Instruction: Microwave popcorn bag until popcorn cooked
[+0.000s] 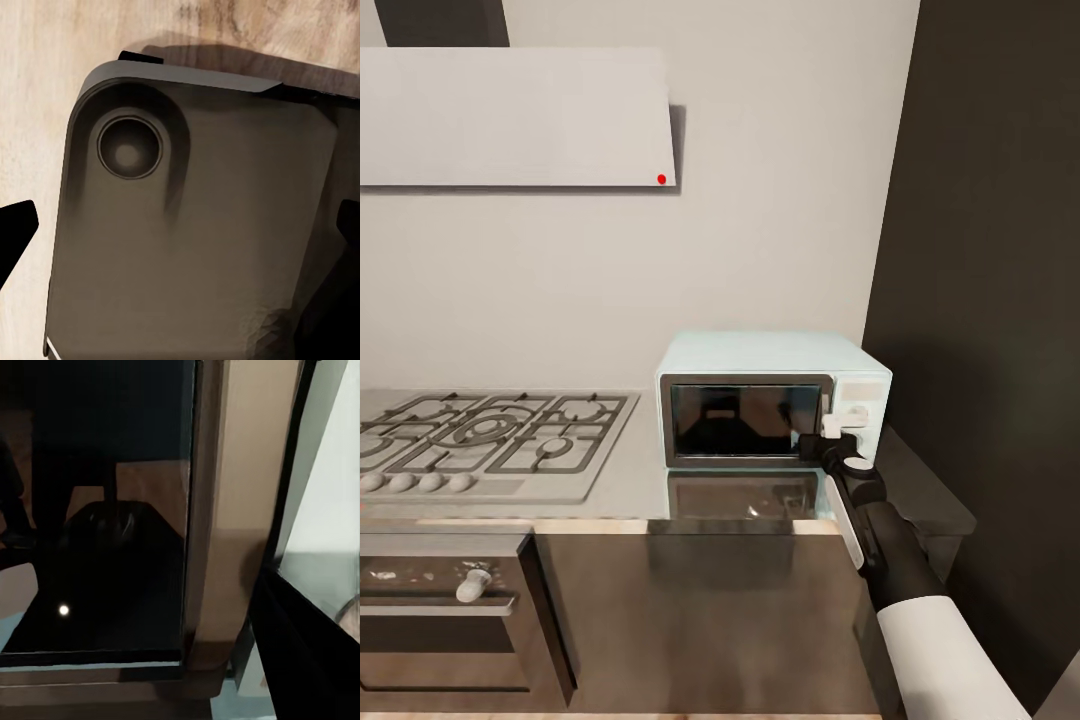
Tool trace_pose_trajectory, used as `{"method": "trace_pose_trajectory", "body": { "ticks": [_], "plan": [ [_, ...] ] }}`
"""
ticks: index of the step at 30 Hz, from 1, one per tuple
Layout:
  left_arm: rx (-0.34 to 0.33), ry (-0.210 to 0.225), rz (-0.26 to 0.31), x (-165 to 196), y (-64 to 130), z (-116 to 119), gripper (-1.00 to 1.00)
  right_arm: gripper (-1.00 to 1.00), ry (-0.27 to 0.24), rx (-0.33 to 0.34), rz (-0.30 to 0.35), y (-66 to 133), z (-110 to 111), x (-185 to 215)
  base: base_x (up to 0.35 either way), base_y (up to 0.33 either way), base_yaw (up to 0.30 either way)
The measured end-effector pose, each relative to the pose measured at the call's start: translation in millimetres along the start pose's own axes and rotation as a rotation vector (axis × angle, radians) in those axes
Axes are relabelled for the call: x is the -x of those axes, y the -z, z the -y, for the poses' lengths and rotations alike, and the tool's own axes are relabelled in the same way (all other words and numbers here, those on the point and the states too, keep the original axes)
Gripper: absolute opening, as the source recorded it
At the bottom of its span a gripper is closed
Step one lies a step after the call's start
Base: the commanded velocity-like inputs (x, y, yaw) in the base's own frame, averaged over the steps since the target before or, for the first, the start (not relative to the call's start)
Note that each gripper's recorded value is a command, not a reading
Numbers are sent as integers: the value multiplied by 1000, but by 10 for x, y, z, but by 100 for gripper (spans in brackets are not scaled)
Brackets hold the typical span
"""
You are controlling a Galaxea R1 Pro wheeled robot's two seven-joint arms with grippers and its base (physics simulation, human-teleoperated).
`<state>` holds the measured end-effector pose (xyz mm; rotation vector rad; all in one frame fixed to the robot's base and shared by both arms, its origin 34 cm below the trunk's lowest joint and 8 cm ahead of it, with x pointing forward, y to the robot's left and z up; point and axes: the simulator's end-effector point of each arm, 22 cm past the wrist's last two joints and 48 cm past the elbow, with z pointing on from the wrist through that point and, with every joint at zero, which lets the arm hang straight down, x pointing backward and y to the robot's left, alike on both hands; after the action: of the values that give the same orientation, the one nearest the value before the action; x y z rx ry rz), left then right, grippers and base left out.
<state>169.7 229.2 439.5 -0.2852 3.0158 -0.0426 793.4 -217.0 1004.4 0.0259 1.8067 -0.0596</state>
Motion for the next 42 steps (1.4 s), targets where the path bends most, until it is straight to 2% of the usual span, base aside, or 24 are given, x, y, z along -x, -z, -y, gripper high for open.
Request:
{"method": "trace_pose_trajectory", "body": {
  "ticks": [5,7,9,11,16,29,42],
  "plan": [
    [0,-1,0,-2,0,0,100,-100,-4,0,0,-1,0,-1,0,0,0],
    [0,-2,0,0,0,1,100,-100,-27,8,-3,-5,2,-14,0,0,0],
    [0,-1,0,0,0,0,100,-100,-29,9,-3,-9,16,-13,-81,0,0],
    [0,0,-1,0,-1,0,100,-100,12,-43,0,-17,161,-10,-265,0,0],
    [0,0,-1,0,-1,0,100,-100,3,-30,13,-15,113,19,-269,0,0],
    [0,-1,1,3,0,0,100,-100,2,-25,13,-9,100,25,-20,0,0],
    [0,0,0,0,-1,-1,100,-100,-20,6,14,-11,-5,24,-152,0,0]
  ]
}}
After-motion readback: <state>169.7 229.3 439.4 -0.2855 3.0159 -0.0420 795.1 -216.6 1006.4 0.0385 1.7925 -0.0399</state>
